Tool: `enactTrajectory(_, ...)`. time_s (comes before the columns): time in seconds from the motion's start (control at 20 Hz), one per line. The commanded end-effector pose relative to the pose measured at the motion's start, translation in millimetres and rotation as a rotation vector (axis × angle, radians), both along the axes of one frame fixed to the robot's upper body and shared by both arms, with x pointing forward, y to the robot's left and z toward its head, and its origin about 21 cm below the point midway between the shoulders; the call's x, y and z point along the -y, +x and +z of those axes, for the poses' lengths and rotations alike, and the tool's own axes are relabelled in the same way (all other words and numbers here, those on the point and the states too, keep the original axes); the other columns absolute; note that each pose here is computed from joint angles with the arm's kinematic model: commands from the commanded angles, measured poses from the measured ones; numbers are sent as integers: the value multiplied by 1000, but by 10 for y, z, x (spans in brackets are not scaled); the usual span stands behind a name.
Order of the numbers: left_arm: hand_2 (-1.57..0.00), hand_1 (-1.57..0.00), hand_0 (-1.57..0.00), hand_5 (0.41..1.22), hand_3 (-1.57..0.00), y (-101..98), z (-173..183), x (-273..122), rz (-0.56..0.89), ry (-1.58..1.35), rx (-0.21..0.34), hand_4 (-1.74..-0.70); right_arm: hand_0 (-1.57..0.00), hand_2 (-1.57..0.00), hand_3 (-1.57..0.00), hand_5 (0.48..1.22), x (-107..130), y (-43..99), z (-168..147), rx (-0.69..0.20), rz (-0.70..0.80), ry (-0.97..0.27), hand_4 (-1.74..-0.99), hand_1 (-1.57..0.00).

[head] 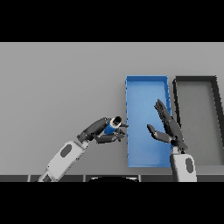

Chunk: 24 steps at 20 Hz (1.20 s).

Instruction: Pick up the blue pipe and place it into the blue bin.

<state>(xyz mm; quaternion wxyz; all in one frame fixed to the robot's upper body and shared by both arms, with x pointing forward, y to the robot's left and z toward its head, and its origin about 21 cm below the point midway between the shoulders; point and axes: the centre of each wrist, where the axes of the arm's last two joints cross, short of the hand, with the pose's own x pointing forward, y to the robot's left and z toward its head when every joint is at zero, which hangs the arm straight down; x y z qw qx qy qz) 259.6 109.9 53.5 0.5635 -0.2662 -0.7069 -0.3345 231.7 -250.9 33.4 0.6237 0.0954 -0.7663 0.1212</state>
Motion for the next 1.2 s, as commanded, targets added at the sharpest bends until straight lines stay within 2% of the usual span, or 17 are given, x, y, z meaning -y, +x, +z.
enactTrajectory(0.0,-1571,-1571,-1571,1221,-1440,14,2,-13,3,3,6,-1731,1,1,1,573,32,25,85,-10,42,8,-1203,1)
enactTrajectory(0.15,-1571,-1571,-1571,1221,-1440,17,-10,18,-3,13,6,-1731,1,1,1,532,53,91,435,27,210,-20,-1250,1)
enactTrajectory(0.4,-1571,-1571,-1571,1221,-1439,38,-31,-7,4,18,5,-1732,1,1,1,522,-199,164,902,87,451,-103,-1305,1)
enactTrajectory(0.55,-1571,-1571,-1571,1221,-1436,52,-25,-9,2,30,17,-1732,1,1,1,522,-333,195,1148,129,546,-147,-1295,1)
enactTrajectory(0.75,-1571,-1571,-1571,1221,-1437,70,-29,0,-4,20,2,-1732,1,1,1,532,-550,281,1308,165,661,-223,-1304,1)
enactTrajectory(1.0,-1571,-1571,-1571,1221,-1484,108,-26,-19,-29,-8,9,-1731,1,1,1,535,-911,399,1378,175,781,-248,-1251,1)
enactTrajectory(1.15,-1571,-1571,-1571,1221,-1511,114,-31,-35,-40,5,-10,-1730,1,1,1,520,-1074,503,1391,150,782,-274,-1226,1)
